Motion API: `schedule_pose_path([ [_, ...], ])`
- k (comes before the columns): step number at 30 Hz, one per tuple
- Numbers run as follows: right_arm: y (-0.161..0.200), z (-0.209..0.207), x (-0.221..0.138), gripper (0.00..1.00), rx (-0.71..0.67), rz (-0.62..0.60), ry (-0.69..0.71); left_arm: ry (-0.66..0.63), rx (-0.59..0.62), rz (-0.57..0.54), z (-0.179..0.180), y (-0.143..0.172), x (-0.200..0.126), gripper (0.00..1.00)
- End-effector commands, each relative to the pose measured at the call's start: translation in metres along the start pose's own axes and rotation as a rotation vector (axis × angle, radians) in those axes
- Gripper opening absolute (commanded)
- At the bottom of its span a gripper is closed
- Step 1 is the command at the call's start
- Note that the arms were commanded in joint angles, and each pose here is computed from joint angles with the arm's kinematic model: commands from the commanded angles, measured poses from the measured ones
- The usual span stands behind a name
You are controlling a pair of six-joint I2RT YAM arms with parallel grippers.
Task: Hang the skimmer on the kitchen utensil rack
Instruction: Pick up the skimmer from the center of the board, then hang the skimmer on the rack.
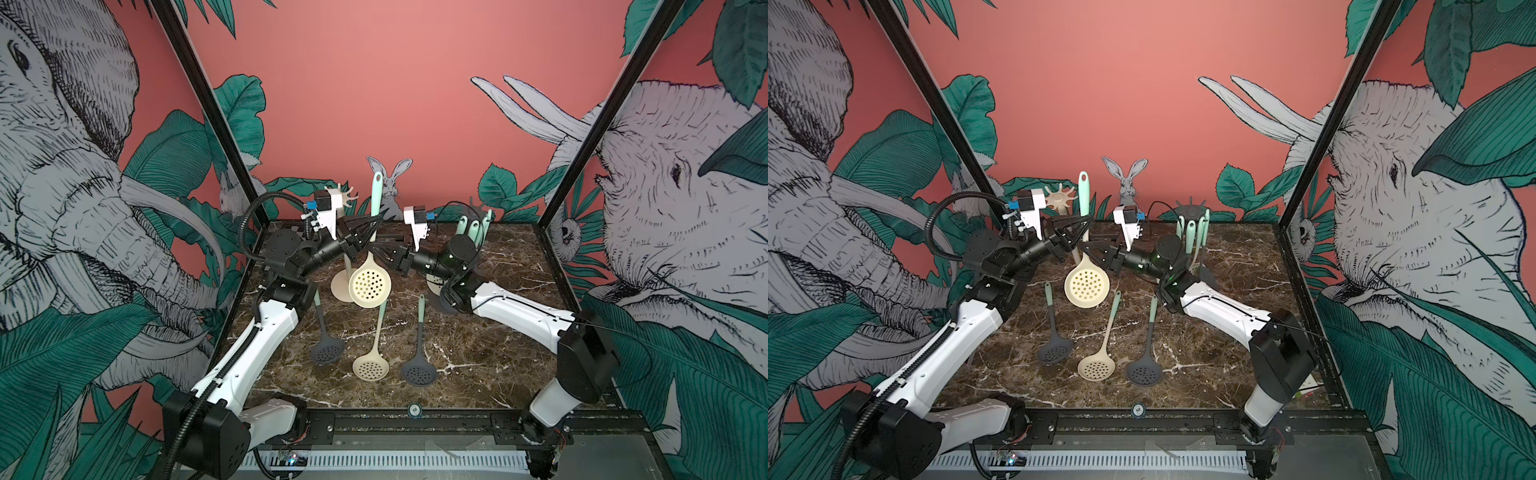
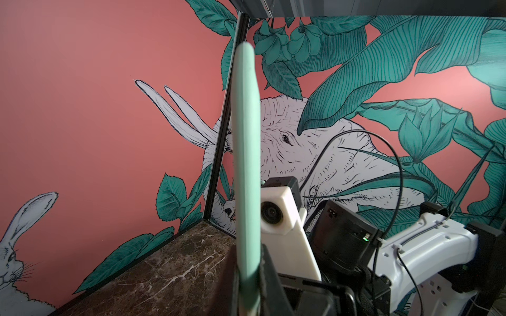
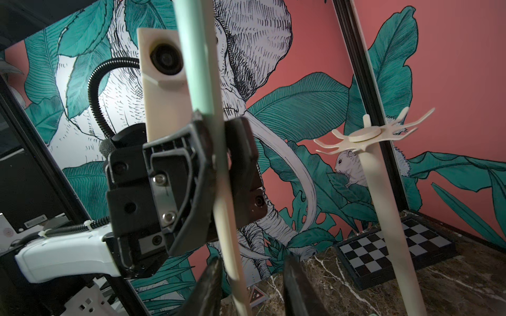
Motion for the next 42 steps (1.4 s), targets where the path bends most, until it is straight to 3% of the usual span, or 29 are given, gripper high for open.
schedule_pose_path([
  [1, -0.008, 0.018, 0.005, 0.23, -0.029, -0.014, -0.074, 0.029, 0.027, -0.047, -0.01, -0.014, -0.003, 0.0],
  [4, -0.008, 0.014, 0.004, 0.02, -0.034, -0.019, -0.058, 0.024, 0.038, -0.047, -0.011, -0.015, -0.005, 0.0],
  [6, -0.007, 0.012, 0.004, 0.0, -0.039, -0.018, -0.048, 0.009, 0.049, -0.038, -0.011, -0.014, -0.007, 0.0],
  [12, 0.0, 0.002, 0.007, 0.0, -0.051, 0.021, -0.014, -0.128, 0.164, 0.005, -0.01, -0.021, -0.027, 0.53],
  [16, 0.007, -0.009, 0.017, 0.0, -0.047, 0.083, 0.005, -0.315, 0.263, -0.013, -0.006, -0.034, -0.056, 0.7],
  [20, 0.025, -0.01, 0.031, 0.0, 0.008, 0.191, -0.083, -0.513, 0.365, -0.049, -0.004, -0.049, -0.094, 0.72],
  [23, 0.036, -0.019, 0.04, 0.0, 0.056, 0.229, -0.101, -0.726, 0.389, -0.141, 0.006, -0.056, -0.133, 0.73],
  [26, 0.043, -0.025, 0.046, 0.0, 0.07, 0.246, -0.098, -0.853, 0.411, -0.162, 0.011, -0.054, -0.158, 0.74],
  [42, 0.069, -0.03, 0.04, 0.0, 0.082, 0.295, -0.08, -0.864, 0.421, -0.102, 0.022, -0.041, -0.152, 0.74],
])
Point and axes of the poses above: each gripper's point midway between its finger pads, its own x axis out along the fingers, its own z axis along the line the jaws close on, y = z × x, the point moved 1 cm from there along -x, back along the fingers, and after that the axes turned 13 degrees about x, right-handed, at the moved point
